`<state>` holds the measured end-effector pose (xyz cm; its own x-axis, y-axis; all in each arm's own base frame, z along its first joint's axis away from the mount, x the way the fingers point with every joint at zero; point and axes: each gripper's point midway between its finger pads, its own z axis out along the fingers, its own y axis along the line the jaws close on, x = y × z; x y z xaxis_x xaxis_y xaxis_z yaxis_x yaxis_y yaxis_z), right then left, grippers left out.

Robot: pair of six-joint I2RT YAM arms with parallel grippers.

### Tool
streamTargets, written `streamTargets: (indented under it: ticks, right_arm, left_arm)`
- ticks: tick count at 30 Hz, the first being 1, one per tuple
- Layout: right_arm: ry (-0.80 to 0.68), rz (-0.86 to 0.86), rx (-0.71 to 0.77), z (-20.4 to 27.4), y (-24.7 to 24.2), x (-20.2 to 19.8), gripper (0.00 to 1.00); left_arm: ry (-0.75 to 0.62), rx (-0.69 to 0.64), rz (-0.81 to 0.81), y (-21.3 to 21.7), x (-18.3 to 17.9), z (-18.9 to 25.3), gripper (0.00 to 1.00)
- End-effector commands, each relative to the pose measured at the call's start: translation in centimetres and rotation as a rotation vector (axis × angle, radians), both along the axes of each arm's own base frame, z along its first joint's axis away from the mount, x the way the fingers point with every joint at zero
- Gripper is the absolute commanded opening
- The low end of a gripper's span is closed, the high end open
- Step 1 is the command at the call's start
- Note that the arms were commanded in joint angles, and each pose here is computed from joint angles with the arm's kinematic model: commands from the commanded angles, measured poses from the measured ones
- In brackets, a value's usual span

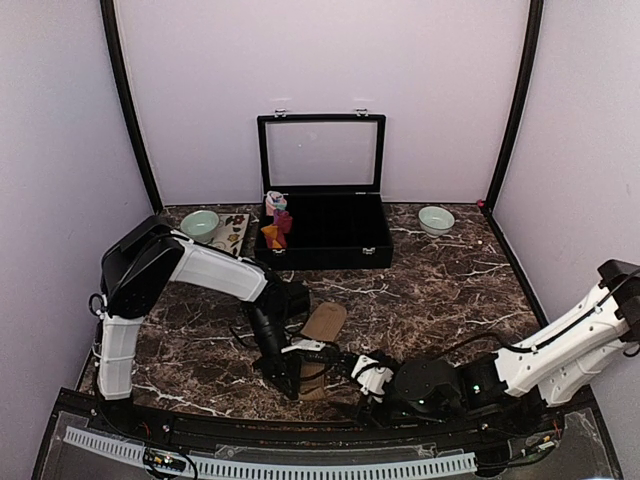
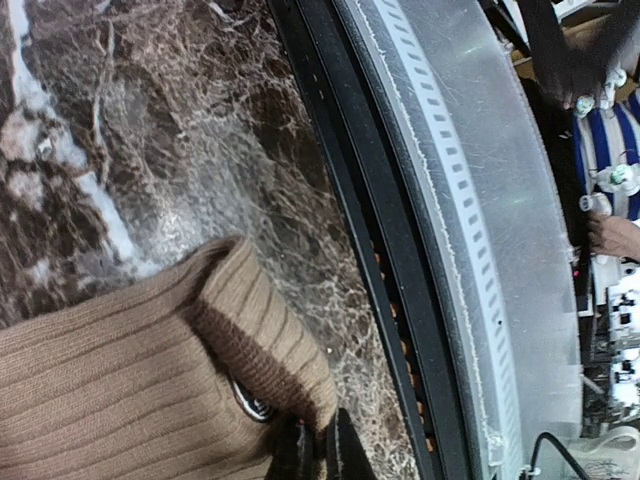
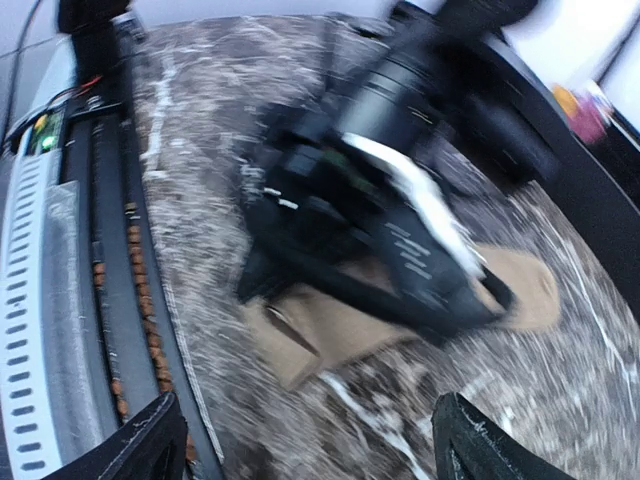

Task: Roll the socks
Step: Roll the sock at the center of the board.

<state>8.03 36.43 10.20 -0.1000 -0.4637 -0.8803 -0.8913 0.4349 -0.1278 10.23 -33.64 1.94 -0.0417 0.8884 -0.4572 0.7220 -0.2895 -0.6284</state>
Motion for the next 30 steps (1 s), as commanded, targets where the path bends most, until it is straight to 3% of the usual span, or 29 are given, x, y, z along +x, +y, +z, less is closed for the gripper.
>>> streamTargets:
  ticks: [1, 6, 11, 13, 30]
  right_arm:
    - [-0.128, 0.193, -0.121, -0.6, 3.0, -2.9, 0.85]
    - [-0.183, 0.32, -0.158, -1.0, 5.1, -4.1, 0.81]
    - [-0.123, 0.387, -0.131, -2.5, 6.4, -3.8, 0.58]
    - [-0.107, 0.387, -0.106, -2.8, 6.8, -3.1, 0.53]
    - [-0.135, 0.361, -0.17, -7.1, 8.3, -0.5, 0.47]
  left_arm:
    - [0.084, 0.148, -0.032, 2.5, -0.6, -1.6, 0.0]
    - [0.122, 0.18, -0.027, 2.3, -0.1, -2.1, 0.0]
    - [0.096, 0.182, -0.02, 1.8, 0.8, -2.5, 0.0]
    - [0.085, 0.199, -0.022, 1.9, 1.0, -2.9, 0.0]
    - [0.054, 0.226, -0.024, 2.1, 1.5, -3.5, 0.0]
